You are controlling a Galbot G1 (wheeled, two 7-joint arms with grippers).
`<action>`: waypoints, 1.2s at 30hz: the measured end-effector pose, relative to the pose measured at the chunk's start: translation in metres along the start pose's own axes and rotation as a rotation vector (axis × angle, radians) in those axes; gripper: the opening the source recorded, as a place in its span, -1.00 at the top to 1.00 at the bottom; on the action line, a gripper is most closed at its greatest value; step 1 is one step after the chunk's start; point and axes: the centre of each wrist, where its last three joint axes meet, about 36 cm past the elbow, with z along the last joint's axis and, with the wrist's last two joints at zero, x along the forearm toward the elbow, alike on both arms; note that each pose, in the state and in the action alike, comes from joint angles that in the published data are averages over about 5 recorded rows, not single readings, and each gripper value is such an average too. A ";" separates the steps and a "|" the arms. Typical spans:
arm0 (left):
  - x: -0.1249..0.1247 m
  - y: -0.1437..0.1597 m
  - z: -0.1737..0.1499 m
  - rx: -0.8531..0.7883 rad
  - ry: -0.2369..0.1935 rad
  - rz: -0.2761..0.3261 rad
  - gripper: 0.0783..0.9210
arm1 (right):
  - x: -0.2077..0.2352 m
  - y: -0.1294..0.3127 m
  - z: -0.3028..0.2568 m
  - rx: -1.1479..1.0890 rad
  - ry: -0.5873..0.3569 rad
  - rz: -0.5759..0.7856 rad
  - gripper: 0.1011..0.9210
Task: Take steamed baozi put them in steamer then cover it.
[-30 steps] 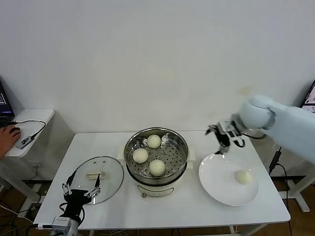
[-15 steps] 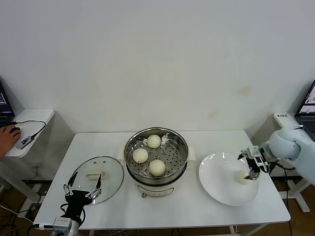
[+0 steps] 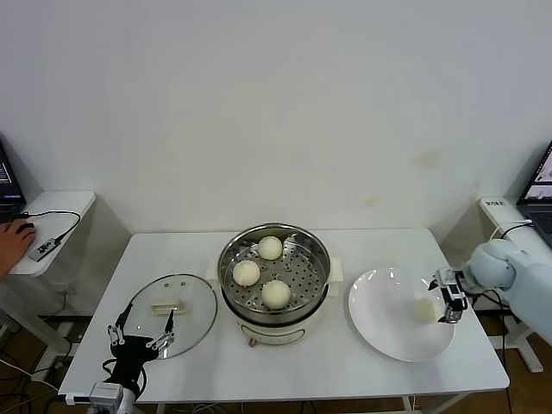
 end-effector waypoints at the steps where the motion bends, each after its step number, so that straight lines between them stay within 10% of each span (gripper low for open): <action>1: 0.000 0.000 0.000 0.000 0.001 0.000 -0.77 | -0.003 -0.001 0.000 -0.002 0.002 -0.003 -0.76; 19: 0.000 -0.001 -0.001 -0.001 -0.002 -0.003 -0.77 | -0.021 -0.007 -0.004 -0.026 0.010 -0.039 -0.21; 36: -0.002 -0.003 -0.002 -0.002 -0.008 -0.001 -0.77 | 0.062 -0.040 -0.024 -0.017 -0.035 0.025 -0.17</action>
